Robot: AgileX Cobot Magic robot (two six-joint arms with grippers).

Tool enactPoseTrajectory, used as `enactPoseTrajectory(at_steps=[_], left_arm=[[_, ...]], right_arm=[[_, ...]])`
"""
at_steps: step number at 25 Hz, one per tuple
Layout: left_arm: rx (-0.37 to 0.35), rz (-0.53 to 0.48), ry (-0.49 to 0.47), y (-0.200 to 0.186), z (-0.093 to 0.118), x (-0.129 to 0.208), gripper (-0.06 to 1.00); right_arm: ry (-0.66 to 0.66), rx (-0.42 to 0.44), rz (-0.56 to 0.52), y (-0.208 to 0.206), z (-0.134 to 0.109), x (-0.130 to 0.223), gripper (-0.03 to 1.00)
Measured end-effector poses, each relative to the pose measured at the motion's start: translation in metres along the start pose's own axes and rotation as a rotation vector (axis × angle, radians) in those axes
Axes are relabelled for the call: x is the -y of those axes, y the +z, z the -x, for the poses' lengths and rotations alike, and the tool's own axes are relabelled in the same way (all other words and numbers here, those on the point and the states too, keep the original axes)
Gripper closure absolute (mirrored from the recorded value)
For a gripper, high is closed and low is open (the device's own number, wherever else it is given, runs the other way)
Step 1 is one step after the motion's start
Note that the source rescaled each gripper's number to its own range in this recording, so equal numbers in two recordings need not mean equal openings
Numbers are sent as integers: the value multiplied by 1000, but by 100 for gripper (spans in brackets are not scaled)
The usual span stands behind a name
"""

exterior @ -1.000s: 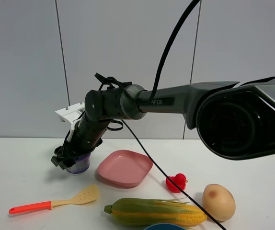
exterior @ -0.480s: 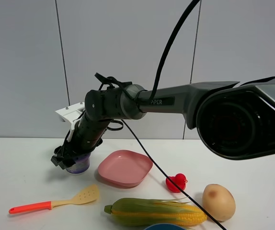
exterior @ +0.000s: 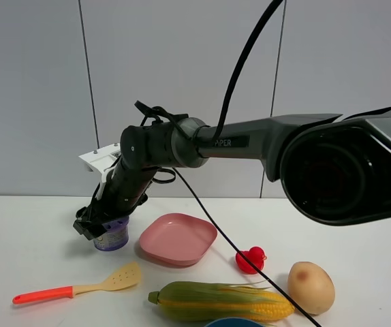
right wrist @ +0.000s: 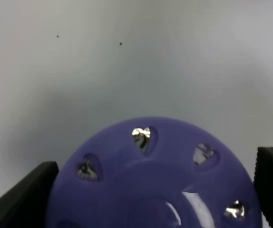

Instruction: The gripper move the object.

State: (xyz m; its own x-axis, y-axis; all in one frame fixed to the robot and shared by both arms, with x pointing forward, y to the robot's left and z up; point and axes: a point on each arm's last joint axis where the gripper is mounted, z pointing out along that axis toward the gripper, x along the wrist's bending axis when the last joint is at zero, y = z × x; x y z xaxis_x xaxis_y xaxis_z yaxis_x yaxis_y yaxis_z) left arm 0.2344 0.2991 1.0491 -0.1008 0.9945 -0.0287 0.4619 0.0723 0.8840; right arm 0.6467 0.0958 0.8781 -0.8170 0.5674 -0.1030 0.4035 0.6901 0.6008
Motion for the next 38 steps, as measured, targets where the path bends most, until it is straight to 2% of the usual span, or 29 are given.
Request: enactPoseTrajectory(at_steps=[6,14,18,20,22,23,25,31,34,38], left_arm=[[0,0,0,0,0,0,-6],[0,0,0,0,0,0,-6],[0,0,0,0,0,0,-6],[0,0,0,0,0,0,-6],[0,0,0,0,0,0,-6],[0,0,0,0,0,0,-6],[0,0,0,0,0,0,-6],[0,0,0,0,0,0,-6],[0,0,0,0,0,0,-6],[0,0,0,0,0,0,-6]], right_arm=[[20,-8,9,-41,1,-24,68],[6,-3,81,-156,-2,-73,68],[28,30,46,-212,-3,-81,68],[48,89,-10,-235,-2,-79,68],[56,200,-77,-250,4,-74,68],[66,253,-77,-259,8,-74,68],[89,303,-74,-274,12,-72,68],[121,320,-16,-336,14,-63,68],[148,298,-52,-350,17,-43,68],[170,280,-139,-370,11,2,68]])
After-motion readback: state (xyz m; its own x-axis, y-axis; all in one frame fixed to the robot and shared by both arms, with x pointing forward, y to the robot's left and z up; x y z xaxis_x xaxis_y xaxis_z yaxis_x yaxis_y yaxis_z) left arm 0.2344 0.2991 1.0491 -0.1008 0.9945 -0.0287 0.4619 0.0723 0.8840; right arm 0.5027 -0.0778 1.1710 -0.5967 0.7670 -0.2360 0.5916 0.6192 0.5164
